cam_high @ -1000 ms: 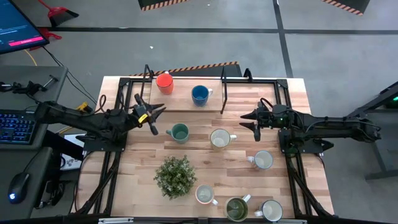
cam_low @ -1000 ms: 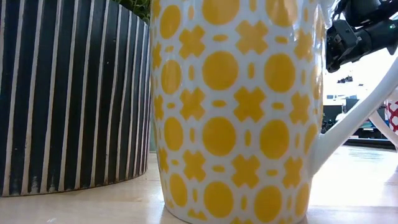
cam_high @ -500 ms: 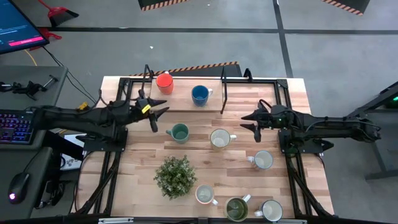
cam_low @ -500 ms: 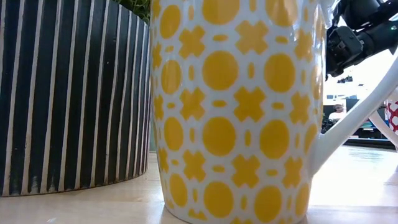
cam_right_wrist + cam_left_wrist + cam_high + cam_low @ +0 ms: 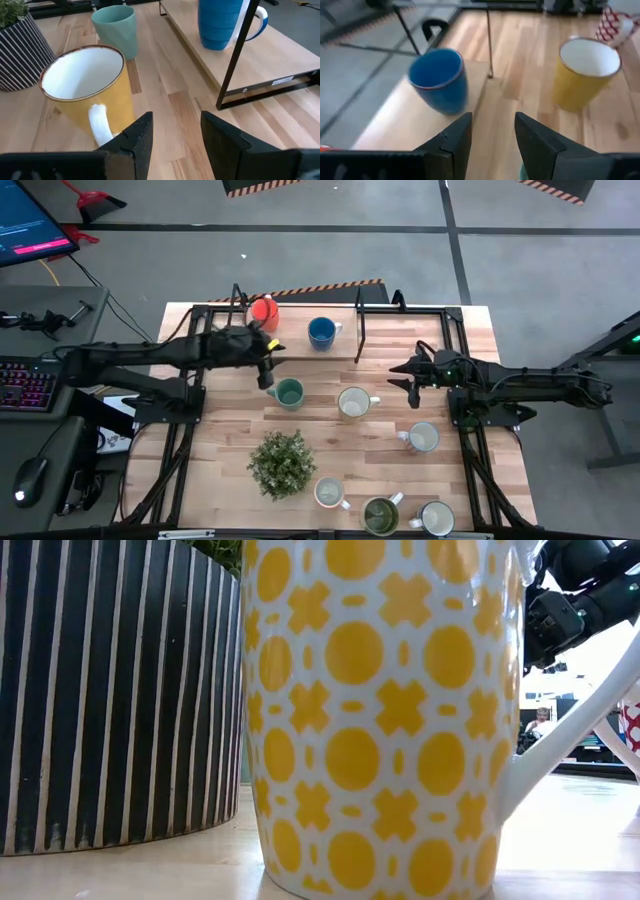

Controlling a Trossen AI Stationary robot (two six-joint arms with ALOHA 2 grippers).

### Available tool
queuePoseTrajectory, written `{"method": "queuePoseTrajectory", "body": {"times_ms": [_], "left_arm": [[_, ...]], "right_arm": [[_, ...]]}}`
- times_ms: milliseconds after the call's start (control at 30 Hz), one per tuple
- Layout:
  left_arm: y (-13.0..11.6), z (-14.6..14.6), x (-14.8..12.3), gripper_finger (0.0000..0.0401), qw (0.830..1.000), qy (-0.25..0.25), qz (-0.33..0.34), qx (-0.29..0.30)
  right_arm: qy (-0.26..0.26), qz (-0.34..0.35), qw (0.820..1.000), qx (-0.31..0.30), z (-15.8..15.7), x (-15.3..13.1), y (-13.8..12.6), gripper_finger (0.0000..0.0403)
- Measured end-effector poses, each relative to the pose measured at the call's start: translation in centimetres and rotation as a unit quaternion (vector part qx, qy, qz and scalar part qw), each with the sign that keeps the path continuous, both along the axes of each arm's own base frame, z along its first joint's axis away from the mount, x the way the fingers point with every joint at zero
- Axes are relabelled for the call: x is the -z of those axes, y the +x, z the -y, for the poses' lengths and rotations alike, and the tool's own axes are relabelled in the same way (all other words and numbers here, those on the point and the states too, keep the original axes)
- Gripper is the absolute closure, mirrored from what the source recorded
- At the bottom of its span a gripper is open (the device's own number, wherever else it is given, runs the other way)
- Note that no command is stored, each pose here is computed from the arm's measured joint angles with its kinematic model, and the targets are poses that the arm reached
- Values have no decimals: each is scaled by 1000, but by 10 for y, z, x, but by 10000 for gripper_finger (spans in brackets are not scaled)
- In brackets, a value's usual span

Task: Place coffee mugs
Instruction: Put the green mug on the shelf

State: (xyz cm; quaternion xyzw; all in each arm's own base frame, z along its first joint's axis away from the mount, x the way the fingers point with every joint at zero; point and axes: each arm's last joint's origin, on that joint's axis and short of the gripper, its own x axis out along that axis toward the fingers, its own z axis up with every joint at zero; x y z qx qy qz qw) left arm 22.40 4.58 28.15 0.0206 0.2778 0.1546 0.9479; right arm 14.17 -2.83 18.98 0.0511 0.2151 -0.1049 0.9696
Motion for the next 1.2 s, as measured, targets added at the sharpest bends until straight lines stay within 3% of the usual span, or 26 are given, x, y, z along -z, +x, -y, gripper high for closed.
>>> {"method": "queuePoseTrajectory", "body": {"times_ms": [133, 400, 1200], "left_arm": [[13, -5, 6, 262, 997, -56, -41, 20], [25, -9, 19, 262, 984, -104, -142, 31], [54, -14, 80, 262, 952, -143, -270, 28]], "right_arm": [[1, -7, 1000, 0, 0, 1, -1, 256], [5, -24, 1000, 0, 0, 4, -2, 256], [9, -43, 999, -1, -1, 7, -4, 256]]}}
